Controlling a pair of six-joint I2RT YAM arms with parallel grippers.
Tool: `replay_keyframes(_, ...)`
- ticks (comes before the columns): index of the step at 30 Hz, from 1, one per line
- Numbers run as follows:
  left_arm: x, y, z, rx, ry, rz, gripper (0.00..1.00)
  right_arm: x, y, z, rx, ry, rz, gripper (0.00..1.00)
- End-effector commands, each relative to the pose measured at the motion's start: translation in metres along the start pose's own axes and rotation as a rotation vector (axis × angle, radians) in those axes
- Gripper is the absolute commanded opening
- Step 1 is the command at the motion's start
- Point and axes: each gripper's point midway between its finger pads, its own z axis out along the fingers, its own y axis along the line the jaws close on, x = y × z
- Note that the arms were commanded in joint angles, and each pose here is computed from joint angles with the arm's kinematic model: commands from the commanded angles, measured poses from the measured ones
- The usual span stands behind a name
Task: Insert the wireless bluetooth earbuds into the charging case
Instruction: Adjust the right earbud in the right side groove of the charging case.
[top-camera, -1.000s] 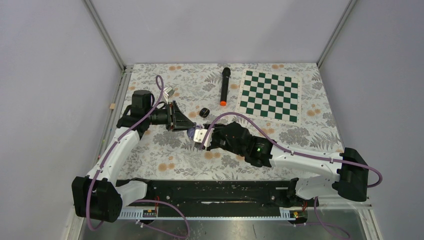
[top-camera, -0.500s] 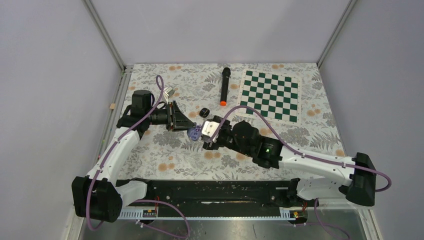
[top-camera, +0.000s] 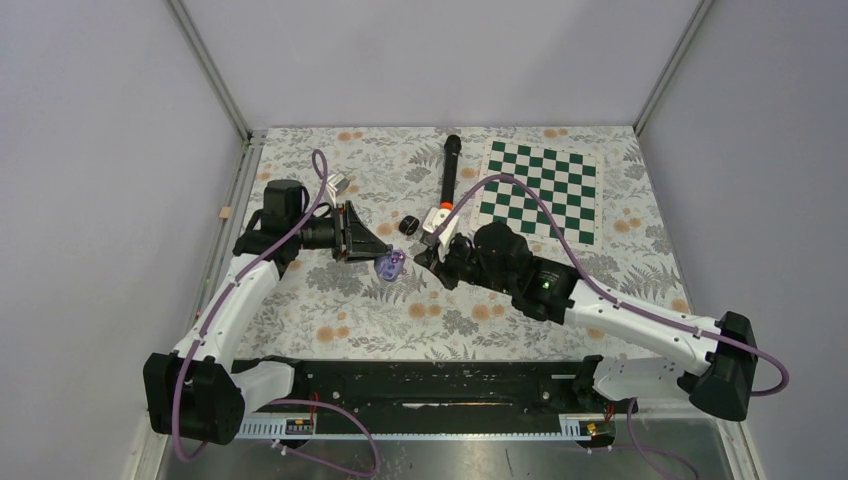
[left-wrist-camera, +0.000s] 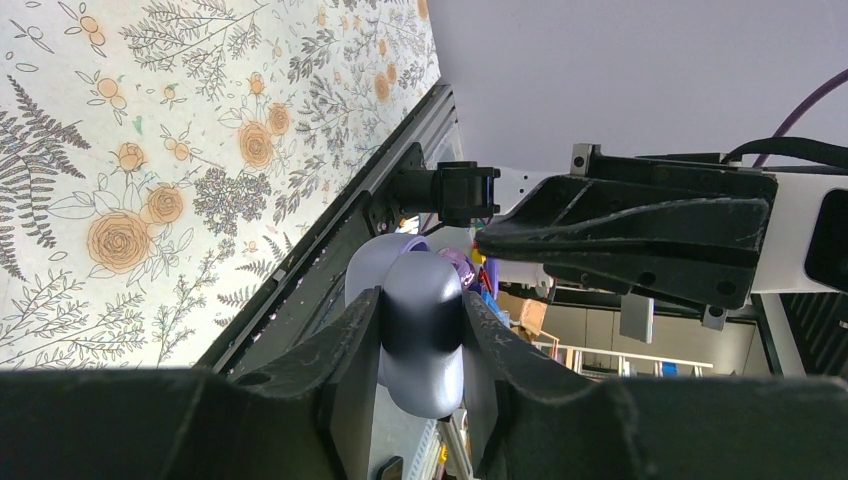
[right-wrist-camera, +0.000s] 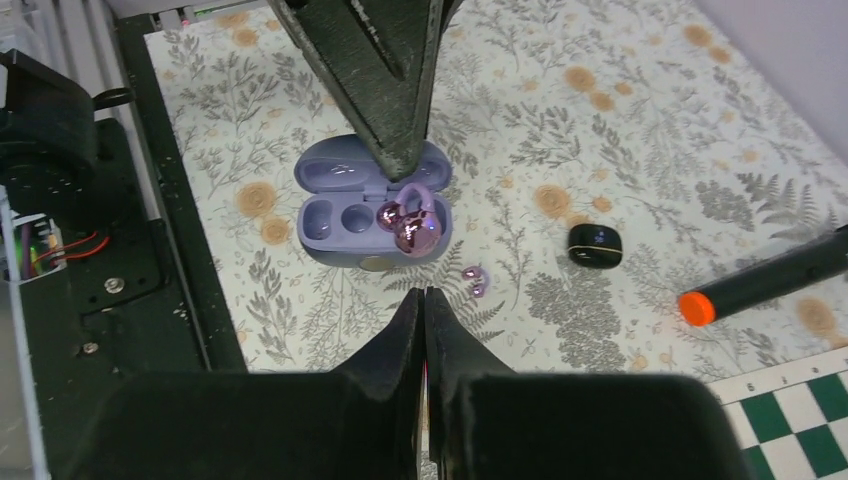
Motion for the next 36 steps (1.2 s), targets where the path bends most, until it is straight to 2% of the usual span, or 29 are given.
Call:
replay_keyframes(1,-0.008,-0.022,-0.003,0.054,-0.004,0.097,0.00,-0.020,0.015,0.002,-0.083,-0.025,0.057,0.00)
replay_keyframes(16,-0.007,-0.022,-0.003,0.052,-0.005,0.094,0.00,-0.014,0.014,0.018,-0.082,0.017,0.044,0.00)
replay_keyframes(21,-0.007,-0.022,-0.003,0.052,-0.007,0.095,0.00,-0.026,0.011,0.023,-0.072,-0.024,0.033,0.00)
replay_keyframes(36,-0.006,-0.024,-0.004,0.056,-0.006,0.100,0.00,-0.028,0.002,0.024,-0.026,-0.030,0.016,0.00)
